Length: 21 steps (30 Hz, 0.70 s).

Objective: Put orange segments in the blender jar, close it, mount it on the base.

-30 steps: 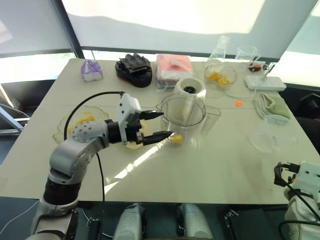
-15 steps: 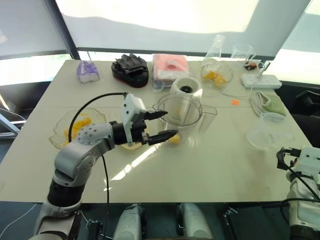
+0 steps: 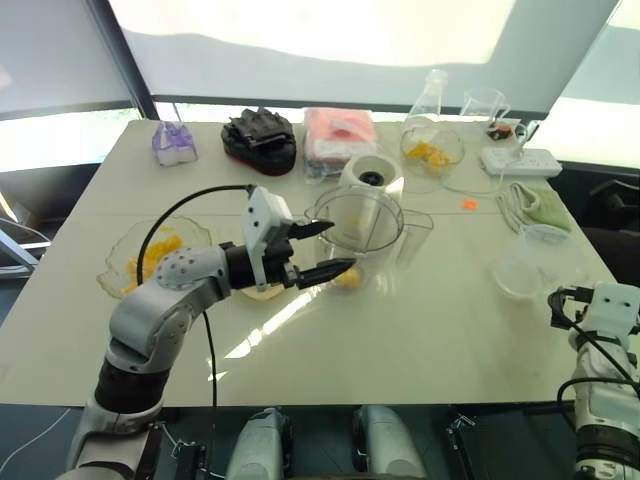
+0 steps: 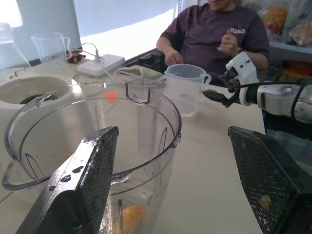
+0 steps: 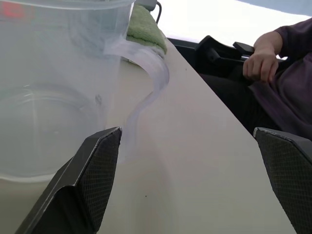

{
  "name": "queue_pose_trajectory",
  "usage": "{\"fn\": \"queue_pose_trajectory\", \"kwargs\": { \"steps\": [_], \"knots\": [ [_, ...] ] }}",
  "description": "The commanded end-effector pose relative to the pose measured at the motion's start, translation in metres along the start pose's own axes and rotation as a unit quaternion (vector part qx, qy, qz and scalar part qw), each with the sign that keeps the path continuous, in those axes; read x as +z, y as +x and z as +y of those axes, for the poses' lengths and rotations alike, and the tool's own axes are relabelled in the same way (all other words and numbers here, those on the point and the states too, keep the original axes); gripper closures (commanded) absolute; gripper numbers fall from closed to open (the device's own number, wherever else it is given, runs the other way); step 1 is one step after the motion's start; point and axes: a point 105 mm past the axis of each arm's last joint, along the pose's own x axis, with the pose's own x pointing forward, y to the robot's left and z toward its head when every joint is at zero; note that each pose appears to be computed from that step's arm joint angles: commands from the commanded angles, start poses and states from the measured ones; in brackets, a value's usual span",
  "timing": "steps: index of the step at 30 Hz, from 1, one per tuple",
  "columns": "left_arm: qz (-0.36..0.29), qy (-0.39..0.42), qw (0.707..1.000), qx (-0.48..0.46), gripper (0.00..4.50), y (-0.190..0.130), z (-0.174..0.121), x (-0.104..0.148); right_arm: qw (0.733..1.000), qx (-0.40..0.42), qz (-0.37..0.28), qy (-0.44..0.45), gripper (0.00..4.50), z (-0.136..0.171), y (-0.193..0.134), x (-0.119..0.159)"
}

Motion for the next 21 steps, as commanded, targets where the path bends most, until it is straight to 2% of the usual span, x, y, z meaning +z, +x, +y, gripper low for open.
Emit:
{"fn": "queue_pose_trajectory", "kwargs": {
  "steps": [1, 20, 21],
  "knots": [
    [-0.012, 0.007, 1.000, -0.002, 0.76, -0.001, -0.003, 0.006, 1.000, -0.004, -0.027, -0.008, 0.00, -0.002, 0.009, 0.015],
    [0.005, 0.014, 1.000, 0.010, 0.76, -0.006, -0.004, 0.005, 0.999, -0.043, 0.003, -0.006, 0.00, 0.003, 0.040, 0.006],
    [0.006, 0.014, 1.000, 0.009, 0.73, -0.006, -0.004, 0.005, 0.999, -0.044, 0.003, -0.006, 0.25, 0.002, 0.041, 0.007]
  ]
}}
